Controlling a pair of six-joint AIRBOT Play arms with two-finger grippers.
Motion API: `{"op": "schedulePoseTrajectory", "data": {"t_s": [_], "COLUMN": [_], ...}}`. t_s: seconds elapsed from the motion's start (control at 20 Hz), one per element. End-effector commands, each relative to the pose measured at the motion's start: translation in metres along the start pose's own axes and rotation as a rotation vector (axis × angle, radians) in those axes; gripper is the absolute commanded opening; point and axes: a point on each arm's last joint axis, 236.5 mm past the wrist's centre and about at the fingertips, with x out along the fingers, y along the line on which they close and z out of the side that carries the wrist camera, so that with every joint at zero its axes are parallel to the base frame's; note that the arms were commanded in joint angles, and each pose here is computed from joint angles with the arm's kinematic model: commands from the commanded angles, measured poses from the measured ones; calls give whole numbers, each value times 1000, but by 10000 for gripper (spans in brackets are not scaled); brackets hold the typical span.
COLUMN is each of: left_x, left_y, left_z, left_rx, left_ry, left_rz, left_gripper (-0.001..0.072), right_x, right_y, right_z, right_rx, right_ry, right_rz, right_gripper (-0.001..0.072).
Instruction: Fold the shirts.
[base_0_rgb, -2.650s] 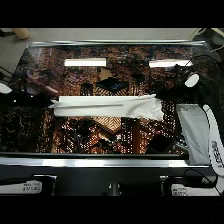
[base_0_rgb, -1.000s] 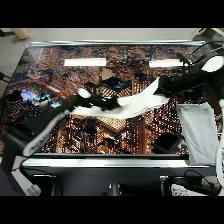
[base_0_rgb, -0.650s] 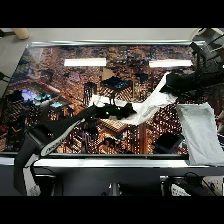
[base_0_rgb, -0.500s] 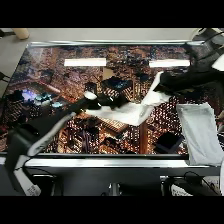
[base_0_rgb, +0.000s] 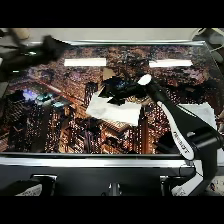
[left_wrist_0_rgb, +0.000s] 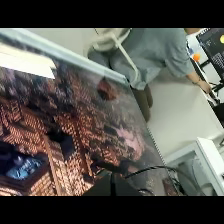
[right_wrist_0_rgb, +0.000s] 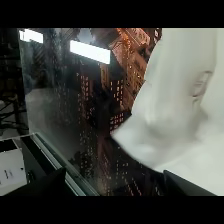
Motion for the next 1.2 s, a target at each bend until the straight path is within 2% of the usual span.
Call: {"op": "schedulePoseTrajectory", "data": {"t_s": [0.0, 0.15, 0.25, 0.3, 0.4, 0.5, 0.6, 0.65, 0.7, 0.75, 0.8, 0.9, 1.0, 1.15], "left_x": [-54, -59, -56, -55, -52, -51, -51, -51, -51, -51, -52, -52, -53, -51], "left_y": [-17, 7, 17, 20, 21, 19, 19, 19, 19, 19, 19, 22, 26, 30], "left_z": [7, -10, -17, -21, -26, -27, -27, -27, -27, -27, -27, -27, -27, -28], "left_rx": [159, 190, 169, 163, 160, 161, 146, 146, 146, 145, 146, 154, 167, 169], "left_ry": [-6, 70, 90, 99, 112, 114, 113, 113, 113, 113, 113, 115, 117, 122], "left_rz": [81, 179, 195, 197, 196, 192, 193, 193, 192, 192, 193, 203, 222, 231], "left_gripper": [24, 25, 25, 25, 25, 25, 25, 25, 25, 25, 25, 25, 25, 25], "right_x": [-18, -131, -194, -196, -161, -119, -88, -79, -74, -73, -81, -124, -195, -319], "right_y": [-29, -121, -190, -207, -214, -203, -194, -195, -190, -181, -169, -132, -108, -125], "right_z": [-7, -2, -25, -41, -56, -52, -45, -37, -30, -19, -7, 25, 54, 72], "right_rx": [26, 71, 203, 259, 293, 302, 281, 276, 280, 281, 266, 167, 131, 194], "right_ry": [88, 90, 133, 166, 166, 99, 55, 21, -11, -41, -62, -89, -162, -331], "right_rz": [-24, -393, -639, -646, -529, -385, -320, -320, -301, -266, -226, -143, -127, -269], "right_gripper": [644, 627, 627, 627, 629, 629, 626, 586, 428, 119, 14, 18, 18, 18]}}
